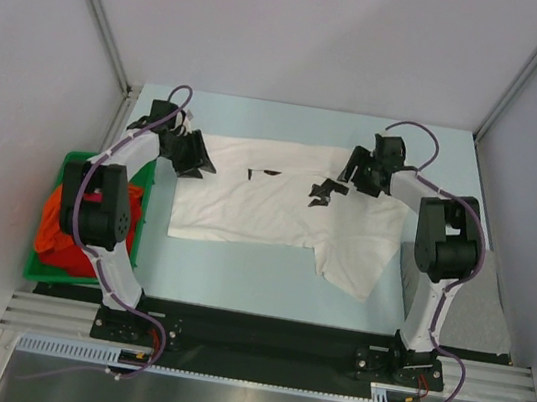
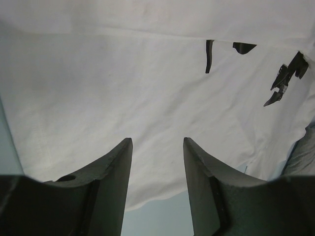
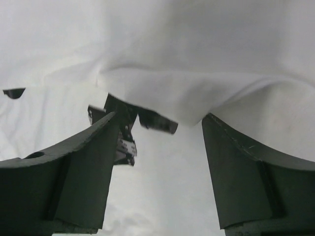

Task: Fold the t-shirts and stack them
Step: Fold the tshirt

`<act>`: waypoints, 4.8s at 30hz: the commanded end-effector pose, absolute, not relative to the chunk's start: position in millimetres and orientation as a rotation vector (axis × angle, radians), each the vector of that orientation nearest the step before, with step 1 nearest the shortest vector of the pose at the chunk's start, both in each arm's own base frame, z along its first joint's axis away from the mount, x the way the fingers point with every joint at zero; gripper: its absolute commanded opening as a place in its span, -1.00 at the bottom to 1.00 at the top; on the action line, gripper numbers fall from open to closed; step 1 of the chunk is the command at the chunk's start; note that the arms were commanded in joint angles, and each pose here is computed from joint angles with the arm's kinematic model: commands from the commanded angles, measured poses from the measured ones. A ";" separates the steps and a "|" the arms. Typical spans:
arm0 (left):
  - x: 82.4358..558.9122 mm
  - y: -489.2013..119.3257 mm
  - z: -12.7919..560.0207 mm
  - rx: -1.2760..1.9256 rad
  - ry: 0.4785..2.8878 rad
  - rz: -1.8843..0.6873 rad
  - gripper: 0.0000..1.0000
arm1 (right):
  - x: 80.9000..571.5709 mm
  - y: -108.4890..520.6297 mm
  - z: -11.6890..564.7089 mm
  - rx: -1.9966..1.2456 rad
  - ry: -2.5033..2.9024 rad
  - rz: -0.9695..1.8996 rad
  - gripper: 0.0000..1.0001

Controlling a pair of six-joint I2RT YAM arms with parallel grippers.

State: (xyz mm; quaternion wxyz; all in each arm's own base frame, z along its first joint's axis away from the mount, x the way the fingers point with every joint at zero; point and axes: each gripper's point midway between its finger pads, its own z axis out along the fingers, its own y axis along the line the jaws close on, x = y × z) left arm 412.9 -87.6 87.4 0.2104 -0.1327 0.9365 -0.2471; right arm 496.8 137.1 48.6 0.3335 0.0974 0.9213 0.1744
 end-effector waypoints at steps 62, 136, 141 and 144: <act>416.8 -88.4 91.2 -0.355 2.574 -0.803 0.01 | 452.0 176.0 85.5 1.010 2.433 1.113 -1.00; 429.8 -344.5 86.8 -0.010 2.515 -1.365 0.11 | 433.1 79.5 105.2 0.690 2.499 0.800 0.10; 428.2 -369.6 65.5 -0.088 2.545 -1.386 0.15 | 409.7 75.1 94.9 0.683 2.524 0.841 -0.04; 427.9 -379.9 57.5 -0.138 2.549 -1.390 0.15 | 409.0 70.4 90.4 0.689 2.517 0.863 0.00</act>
